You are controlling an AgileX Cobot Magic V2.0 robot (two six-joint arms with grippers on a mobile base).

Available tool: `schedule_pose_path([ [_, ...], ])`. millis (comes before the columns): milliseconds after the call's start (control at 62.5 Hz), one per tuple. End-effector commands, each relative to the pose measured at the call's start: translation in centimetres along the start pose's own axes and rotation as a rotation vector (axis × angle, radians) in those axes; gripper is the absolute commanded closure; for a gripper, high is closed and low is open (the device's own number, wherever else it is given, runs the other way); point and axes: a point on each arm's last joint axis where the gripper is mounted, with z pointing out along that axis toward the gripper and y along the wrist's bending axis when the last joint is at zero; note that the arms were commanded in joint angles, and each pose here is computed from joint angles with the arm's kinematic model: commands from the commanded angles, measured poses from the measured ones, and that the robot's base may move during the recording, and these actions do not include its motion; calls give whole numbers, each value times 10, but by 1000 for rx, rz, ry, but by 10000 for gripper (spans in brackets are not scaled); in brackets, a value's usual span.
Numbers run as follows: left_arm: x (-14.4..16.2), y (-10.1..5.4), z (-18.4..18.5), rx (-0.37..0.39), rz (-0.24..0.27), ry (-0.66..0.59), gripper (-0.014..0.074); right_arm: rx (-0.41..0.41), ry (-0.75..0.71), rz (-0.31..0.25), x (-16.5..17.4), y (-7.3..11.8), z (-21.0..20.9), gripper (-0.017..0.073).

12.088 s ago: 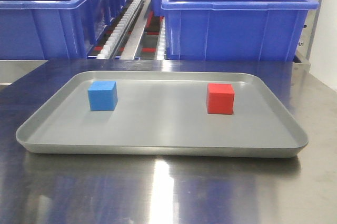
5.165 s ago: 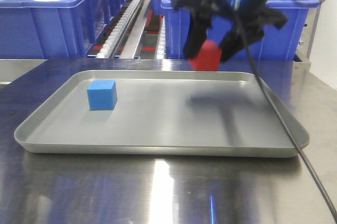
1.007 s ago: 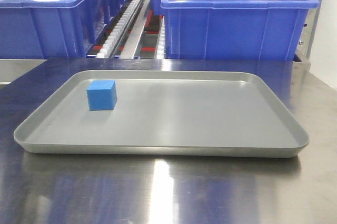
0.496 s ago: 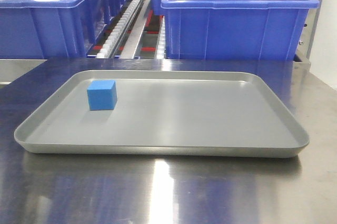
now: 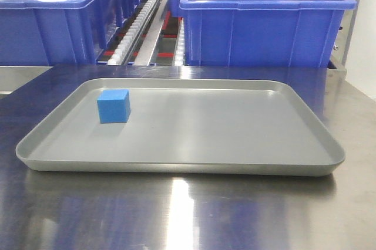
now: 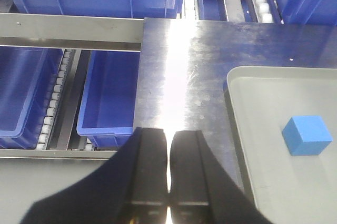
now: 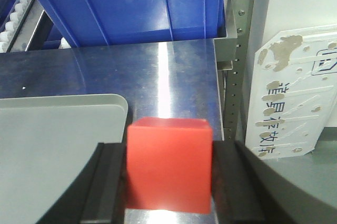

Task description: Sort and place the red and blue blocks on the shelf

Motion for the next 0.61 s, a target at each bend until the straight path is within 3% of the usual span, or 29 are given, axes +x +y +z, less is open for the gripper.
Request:
schedule_pose_path([
  [0, -20, -4, -5, 29, -22, -123, 469, -6, -118, -14, -16, 2, -6, 511],
  [208, -18, -5, -5, 43, -69, -109, 469, -6, -118, -14, -16, 2, -6, 511],
  [448, -24, -5, 4, 25, -68, 2, 463, -6, -118, -14, -16, 2, -6, 511],
  [592, -34, -8, 17, 23, -79, 47, 332, -6, -118, -14, -16, 2, -6, 511],
])
